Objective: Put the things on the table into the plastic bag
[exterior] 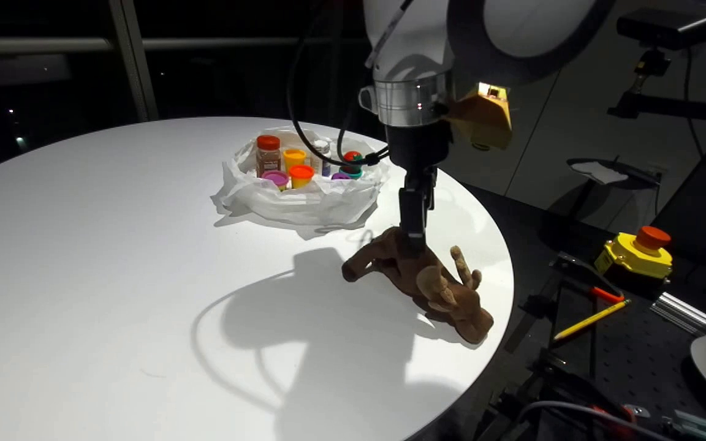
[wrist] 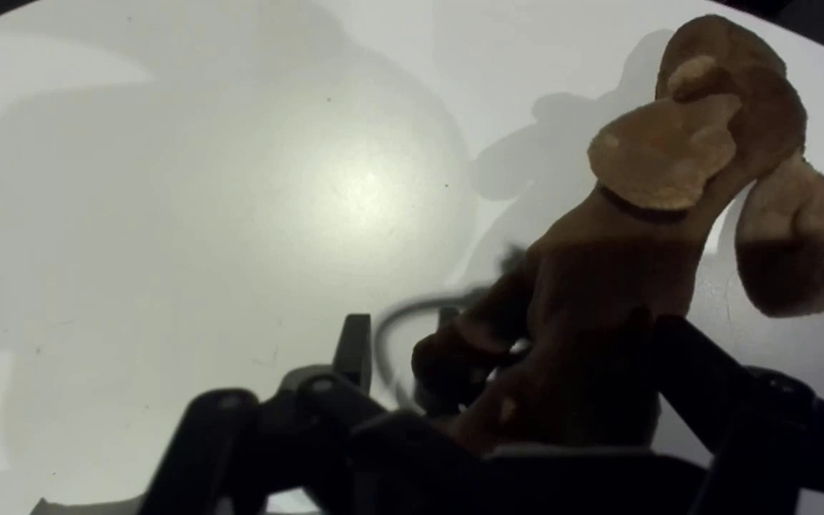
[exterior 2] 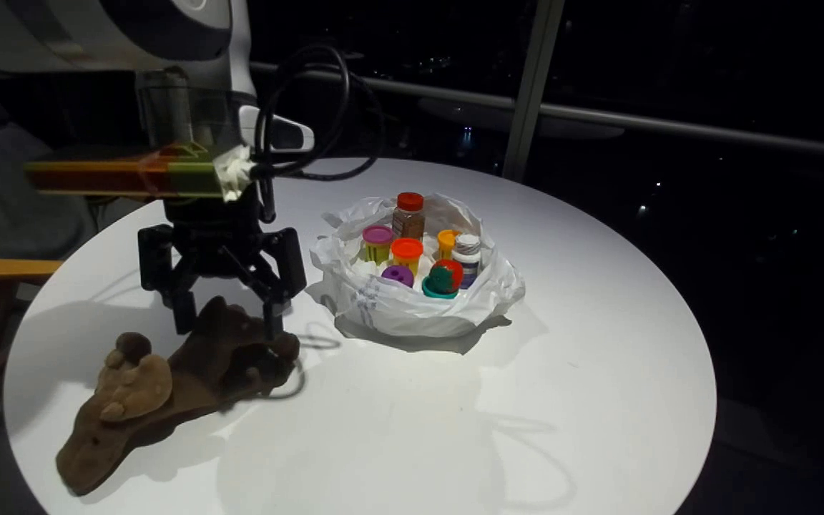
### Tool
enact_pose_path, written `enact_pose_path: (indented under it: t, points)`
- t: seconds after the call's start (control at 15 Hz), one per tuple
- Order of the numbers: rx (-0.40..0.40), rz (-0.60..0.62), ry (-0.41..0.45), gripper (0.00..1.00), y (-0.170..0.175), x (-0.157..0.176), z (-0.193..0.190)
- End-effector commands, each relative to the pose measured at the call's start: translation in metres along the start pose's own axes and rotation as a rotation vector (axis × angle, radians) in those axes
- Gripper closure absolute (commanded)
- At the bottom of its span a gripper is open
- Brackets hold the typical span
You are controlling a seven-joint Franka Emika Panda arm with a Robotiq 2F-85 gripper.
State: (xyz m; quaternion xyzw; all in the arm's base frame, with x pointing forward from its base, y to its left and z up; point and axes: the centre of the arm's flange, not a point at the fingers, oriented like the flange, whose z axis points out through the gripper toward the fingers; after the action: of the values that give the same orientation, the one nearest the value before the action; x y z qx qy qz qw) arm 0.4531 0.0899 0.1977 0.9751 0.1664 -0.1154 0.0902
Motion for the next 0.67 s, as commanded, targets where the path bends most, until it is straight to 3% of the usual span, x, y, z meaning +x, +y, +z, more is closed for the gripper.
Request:
enact_pose_path:
  t: [0.0, 0.6]
  points:
    - [0.046, -0.065, 0.067, 0.00, 0.007, -0.030, 0.008]
    - [0.184, -0.262, 0.179, 0.00, -0.004, -0.021, 0.004]
